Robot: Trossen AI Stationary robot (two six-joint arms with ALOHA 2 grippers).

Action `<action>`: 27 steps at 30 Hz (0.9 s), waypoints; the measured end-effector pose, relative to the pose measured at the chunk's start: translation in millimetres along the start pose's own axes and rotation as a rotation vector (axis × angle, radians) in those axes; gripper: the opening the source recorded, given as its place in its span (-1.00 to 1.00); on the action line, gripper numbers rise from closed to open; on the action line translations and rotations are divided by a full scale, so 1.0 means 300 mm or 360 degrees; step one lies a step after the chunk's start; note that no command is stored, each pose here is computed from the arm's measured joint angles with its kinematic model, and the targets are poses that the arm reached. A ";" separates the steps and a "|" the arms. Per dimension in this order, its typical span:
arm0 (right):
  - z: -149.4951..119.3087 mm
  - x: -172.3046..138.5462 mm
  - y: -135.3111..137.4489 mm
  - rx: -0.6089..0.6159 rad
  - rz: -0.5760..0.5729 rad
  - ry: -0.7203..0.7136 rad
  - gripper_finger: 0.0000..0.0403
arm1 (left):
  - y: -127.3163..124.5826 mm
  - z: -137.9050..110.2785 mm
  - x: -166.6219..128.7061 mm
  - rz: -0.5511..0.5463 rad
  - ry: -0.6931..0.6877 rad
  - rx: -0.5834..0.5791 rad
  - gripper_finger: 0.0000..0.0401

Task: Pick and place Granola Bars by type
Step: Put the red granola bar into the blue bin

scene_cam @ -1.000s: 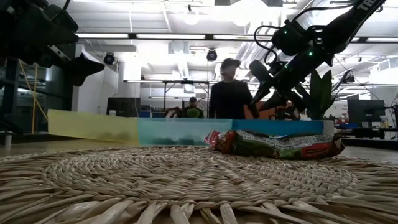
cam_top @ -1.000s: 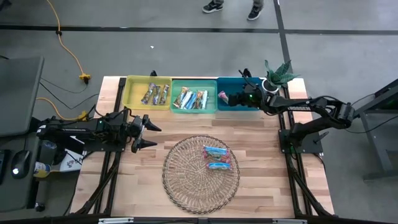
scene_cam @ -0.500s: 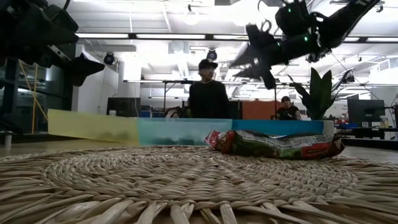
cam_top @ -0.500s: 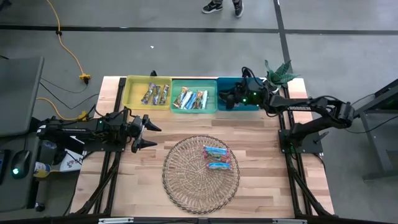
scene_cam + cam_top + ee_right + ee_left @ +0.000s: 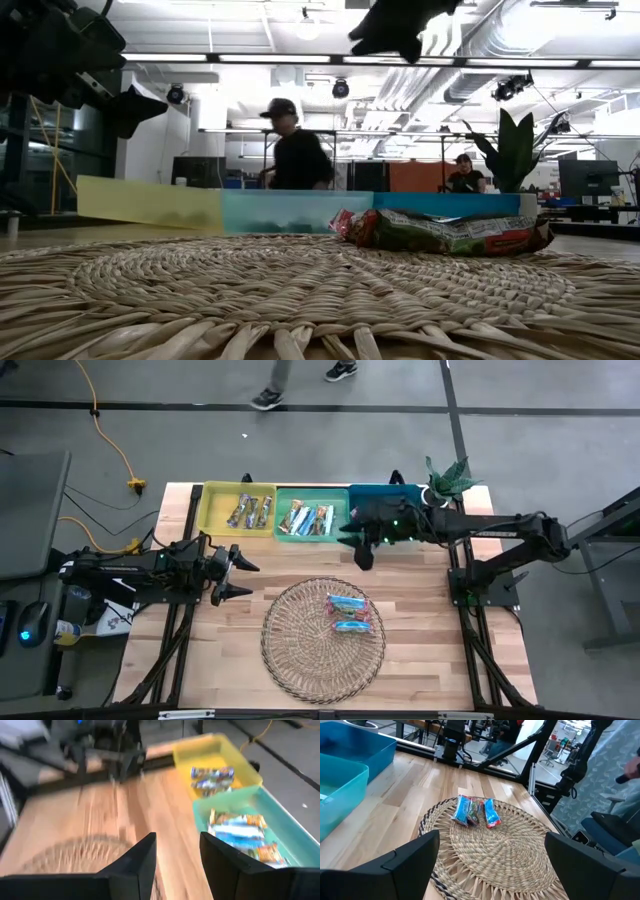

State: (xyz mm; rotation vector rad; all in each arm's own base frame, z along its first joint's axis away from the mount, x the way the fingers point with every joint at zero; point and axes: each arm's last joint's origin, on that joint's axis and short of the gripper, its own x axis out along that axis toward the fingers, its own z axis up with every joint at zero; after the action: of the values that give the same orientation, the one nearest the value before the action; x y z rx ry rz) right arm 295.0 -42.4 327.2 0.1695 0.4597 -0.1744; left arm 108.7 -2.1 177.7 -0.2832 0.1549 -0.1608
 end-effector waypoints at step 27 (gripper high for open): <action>-0.414 -0.027 0.371 0.0045 0.0290 0.0575 0.05 | 0.001 0.000 0.000 0.0009 -0.0002 0.0000 0.79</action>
State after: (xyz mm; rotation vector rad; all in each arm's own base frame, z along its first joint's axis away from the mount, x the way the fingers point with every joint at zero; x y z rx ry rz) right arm 257.8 91.8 234.9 0.2715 0.7977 0.0307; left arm 108.7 -1.9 177.7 -0.2830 0.1544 -0.1553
